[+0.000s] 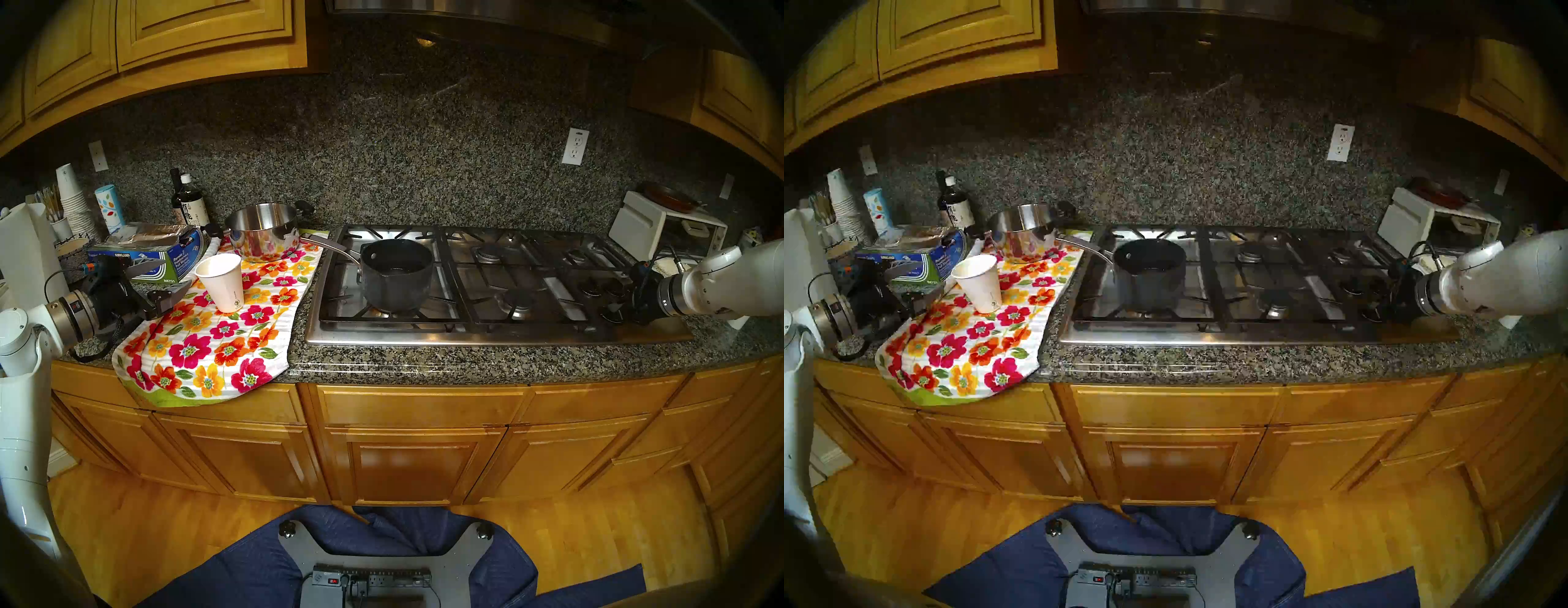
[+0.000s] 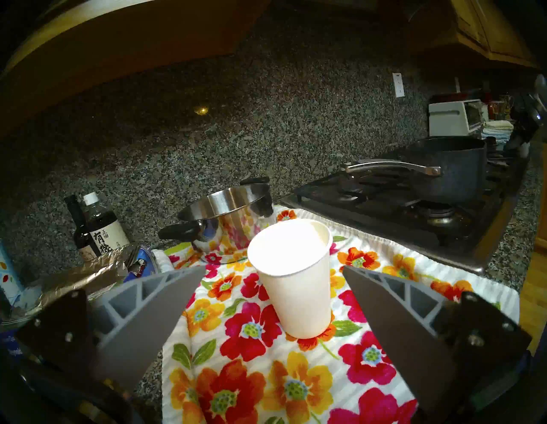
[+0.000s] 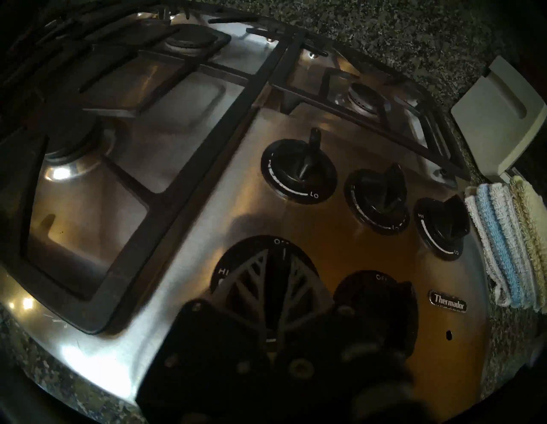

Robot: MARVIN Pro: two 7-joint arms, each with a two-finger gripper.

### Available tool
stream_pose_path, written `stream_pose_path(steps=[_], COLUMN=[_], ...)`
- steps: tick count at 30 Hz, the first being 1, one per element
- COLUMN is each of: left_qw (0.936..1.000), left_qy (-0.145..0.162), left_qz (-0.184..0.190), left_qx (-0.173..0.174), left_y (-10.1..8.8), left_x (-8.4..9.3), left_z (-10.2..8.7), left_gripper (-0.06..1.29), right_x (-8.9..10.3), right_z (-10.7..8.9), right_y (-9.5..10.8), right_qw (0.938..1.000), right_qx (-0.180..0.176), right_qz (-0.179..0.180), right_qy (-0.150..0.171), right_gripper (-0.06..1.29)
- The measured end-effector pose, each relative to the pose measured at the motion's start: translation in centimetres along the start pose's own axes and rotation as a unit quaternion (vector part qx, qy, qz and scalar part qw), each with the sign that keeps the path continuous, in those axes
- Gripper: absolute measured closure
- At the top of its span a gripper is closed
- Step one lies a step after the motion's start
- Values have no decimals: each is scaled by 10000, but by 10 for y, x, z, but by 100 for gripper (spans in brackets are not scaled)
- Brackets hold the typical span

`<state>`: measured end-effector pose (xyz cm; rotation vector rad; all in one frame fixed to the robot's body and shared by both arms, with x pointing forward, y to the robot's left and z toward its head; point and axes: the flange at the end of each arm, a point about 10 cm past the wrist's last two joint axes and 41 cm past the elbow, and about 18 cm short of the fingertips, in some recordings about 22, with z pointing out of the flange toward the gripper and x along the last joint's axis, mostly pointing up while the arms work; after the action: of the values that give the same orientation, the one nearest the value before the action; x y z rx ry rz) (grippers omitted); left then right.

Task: Pick up the water cup, pour water into the pot, turn on the stove

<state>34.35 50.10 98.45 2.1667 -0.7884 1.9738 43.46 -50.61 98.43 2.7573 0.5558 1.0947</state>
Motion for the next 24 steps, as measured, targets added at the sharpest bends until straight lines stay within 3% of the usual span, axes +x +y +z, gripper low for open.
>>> stream_pose_path(steps=[10,24], left_qw=[10000,10000], left_qy=[0,-1], left_qz=[0,1], left_qx=[0,1], left_y=[0,0], left_x=[0,0], left_z=[0,0], left_gripper=[-2,-2], right_x=[2,6], right_z=[2,1], right_y=[1,3], right_qw=[9986,9891], right_qx=[60,138], right_qz=[-527,-1461], right_qy=[-21,-146], right_gripper=[127,127])
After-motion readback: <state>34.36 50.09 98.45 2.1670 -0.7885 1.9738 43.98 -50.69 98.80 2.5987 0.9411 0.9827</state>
